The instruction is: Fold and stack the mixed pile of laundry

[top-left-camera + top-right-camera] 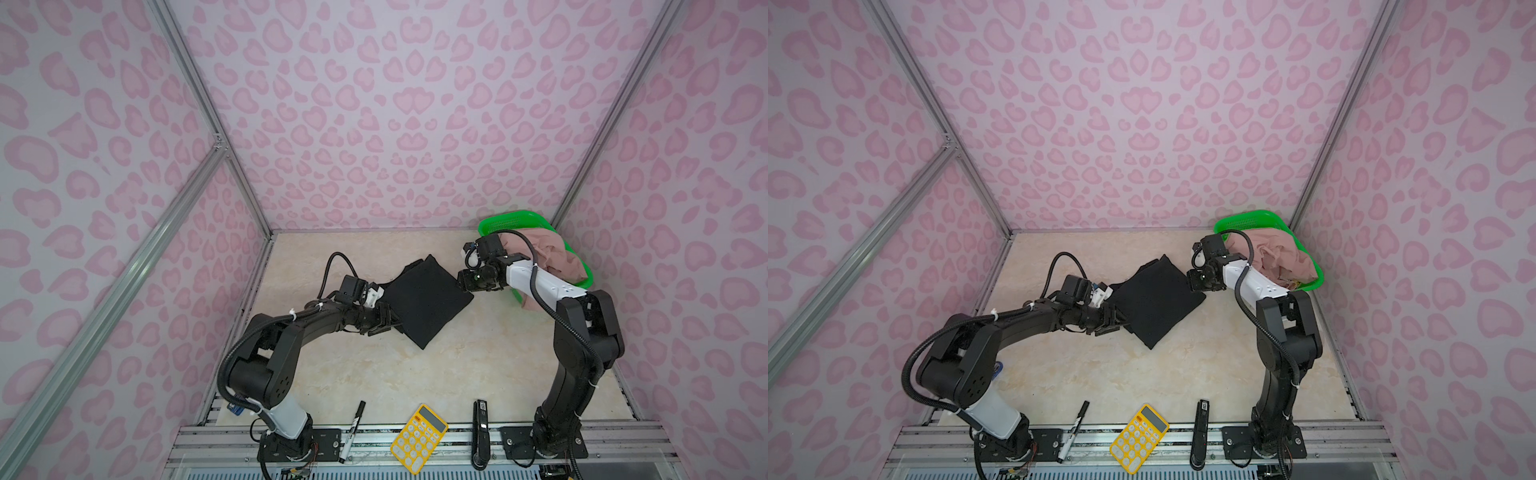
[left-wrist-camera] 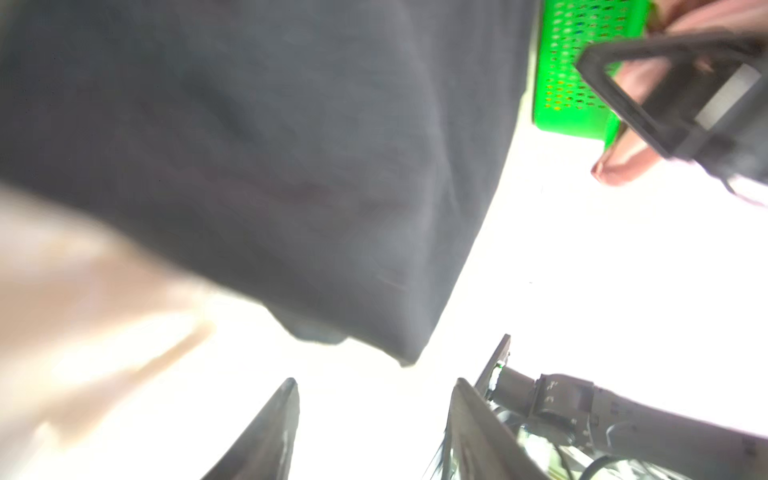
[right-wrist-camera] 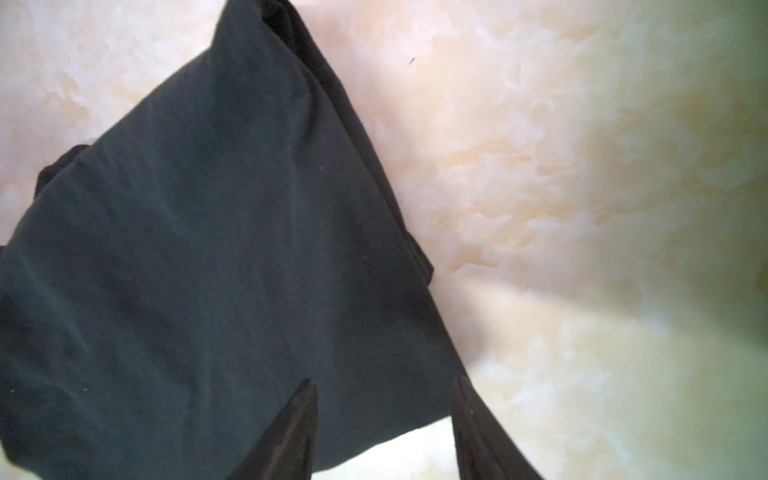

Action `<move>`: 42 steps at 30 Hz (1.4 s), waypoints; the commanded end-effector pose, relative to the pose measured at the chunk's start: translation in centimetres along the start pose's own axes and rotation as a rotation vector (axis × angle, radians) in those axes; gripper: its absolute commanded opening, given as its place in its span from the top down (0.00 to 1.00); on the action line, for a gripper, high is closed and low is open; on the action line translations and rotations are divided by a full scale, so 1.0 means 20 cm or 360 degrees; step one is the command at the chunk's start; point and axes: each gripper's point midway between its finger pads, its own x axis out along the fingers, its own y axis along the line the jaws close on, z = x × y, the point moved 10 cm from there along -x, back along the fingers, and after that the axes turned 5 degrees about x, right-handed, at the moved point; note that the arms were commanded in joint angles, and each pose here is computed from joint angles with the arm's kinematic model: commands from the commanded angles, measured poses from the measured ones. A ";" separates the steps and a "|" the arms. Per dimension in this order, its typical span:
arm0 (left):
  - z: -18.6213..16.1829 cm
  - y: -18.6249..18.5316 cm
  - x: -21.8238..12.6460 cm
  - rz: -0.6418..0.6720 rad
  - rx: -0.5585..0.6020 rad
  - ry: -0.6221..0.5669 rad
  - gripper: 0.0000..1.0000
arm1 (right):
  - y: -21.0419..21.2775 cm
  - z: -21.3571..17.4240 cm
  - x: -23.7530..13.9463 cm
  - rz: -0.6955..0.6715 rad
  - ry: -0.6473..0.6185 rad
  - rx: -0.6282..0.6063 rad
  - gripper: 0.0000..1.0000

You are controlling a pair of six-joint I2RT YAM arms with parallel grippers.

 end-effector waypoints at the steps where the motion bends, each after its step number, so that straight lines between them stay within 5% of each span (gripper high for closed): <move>1: -0.09 0.02 -0.07 0.0129 -0.0022 0.0031 0.36 | -0.02 -0.01 0.05 -0.0009 0.0095 -0.0026 0.47; 10: 0.08 0.00 -0.06 0.0199 -0.0067 -0.0269 0.39 | -0.07 -0.10 0.22 0.0001 0.0257 0.0071 0.54; 16: 0.26 0.07 0.10 0.0251 -0.0106 -0.0281 0.59 | -0.05 -0.25 0.19 0.0004 0.0364 0.0151 0.63; 21: 0.43 0.14 0.17 0.0320 -0.0118 -0.0268 0.87 | 0.04 -0.41 0.14 0.0038 0.0465 0.0175 0.65; 24: 0.52 0.17 0.14 0.0381 -0.0105 -0.0292 0.93 | 0.09 -0.49 0.11 0.0093 0.0476 0.0222 0.65; 27: 0.57 0.17 0.05 0.0405 -0.0059 -0.0329 0.82 | 0.11 -0.52 0.06 0.0145 0.0437 0.0281 0.65; 30: 0.55 0.12 -0.05 0.0415 0.0019 -0.0339 0.49 | 0.12 -0.52 0.00 0.0150 0.0370 0.0292 0.63; 32: 0.51 0.11 -0.10 0.0453 0.0063 -0.0329 0.39 | 0.13 -0.49 -0.03 0.0141 0.0321 0.0286 0.61; 42: 0.32 0.19 0.04 0.0481 0.0142 -0.0132 0.32 | 0.14 -0.41 -0.11 0.0048 0.0199 0.0242 0.57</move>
